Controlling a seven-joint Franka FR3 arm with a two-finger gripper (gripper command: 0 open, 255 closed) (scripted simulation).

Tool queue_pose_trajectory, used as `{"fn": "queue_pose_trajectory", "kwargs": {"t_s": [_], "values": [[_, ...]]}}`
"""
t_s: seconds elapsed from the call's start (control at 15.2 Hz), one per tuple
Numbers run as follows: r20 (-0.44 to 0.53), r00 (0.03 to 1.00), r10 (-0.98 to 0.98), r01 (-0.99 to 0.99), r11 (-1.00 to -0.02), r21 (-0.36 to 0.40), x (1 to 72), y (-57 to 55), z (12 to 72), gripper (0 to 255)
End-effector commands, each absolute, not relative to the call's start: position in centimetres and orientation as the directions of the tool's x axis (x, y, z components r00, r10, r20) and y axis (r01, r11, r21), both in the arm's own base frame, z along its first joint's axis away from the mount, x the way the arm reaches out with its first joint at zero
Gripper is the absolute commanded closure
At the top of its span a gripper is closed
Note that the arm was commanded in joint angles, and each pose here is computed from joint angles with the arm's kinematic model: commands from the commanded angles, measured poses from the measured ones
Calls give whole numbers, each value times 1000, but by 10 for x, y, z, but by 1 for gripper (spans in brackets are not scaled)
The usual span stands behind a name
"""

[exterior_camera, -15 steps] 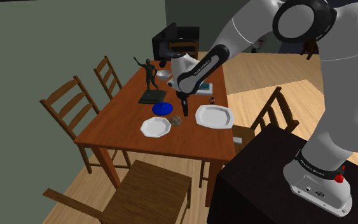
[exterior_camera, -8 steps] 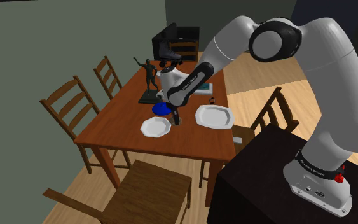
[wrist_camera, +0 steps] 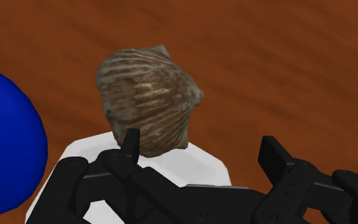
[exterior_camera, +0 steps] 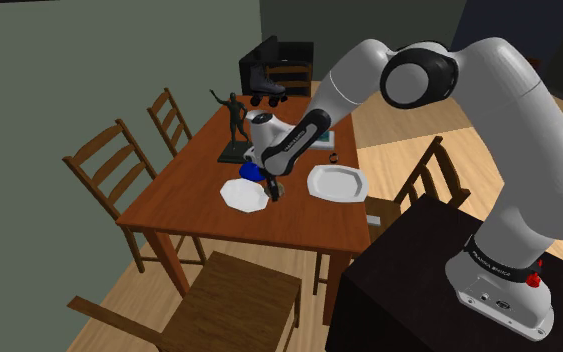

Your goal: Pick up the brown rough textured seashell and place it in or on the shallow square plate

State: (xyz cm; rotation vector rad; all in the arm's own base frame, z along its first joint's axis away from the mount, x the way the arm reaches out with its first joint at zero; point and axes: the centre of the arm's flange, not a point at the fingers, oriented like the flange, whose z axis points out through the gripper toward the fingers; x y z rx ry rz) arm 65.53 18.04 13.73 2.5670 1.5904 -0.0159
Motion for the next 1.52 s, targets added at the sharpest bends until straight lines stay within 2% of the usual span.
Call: {"fn": "queue_pose_trajectory", "kwargs": {"t_s": [0.0, 0.4, 0.46, 0.73, 0.99, 1.12, 1.19, 1.25, 1.39, 1.45], "values": [[-93, 453, 887, 891, -447, 81, 651, 173, 124, 0], [-93, 453, 887, 891, -447, 81, 651, 173, 124, 0], [-93, 453, 887, 891, -447, 82, 652, 175, 124, 255], [-92, 453, 887, 891, -447, 79, 646, 169, 120, 255], [-88, 452, 887, 892, -447, 72, 674, 162, 134, 255], [-93, 453, 887, 891, -447, 81, 651, 173, 130, 255], [-21, 443, 896, 890, -436, 136, 664, 178, 152, 255], [-21, 443, 896, 890, -436, 136, 664, 178, 152, 0], [-407, 406, 818, 912, -332, 242, 682, 259, 122, 0], [-425, 404, 810, 913, -326, 246, 682, 262, 120, 0]]}}
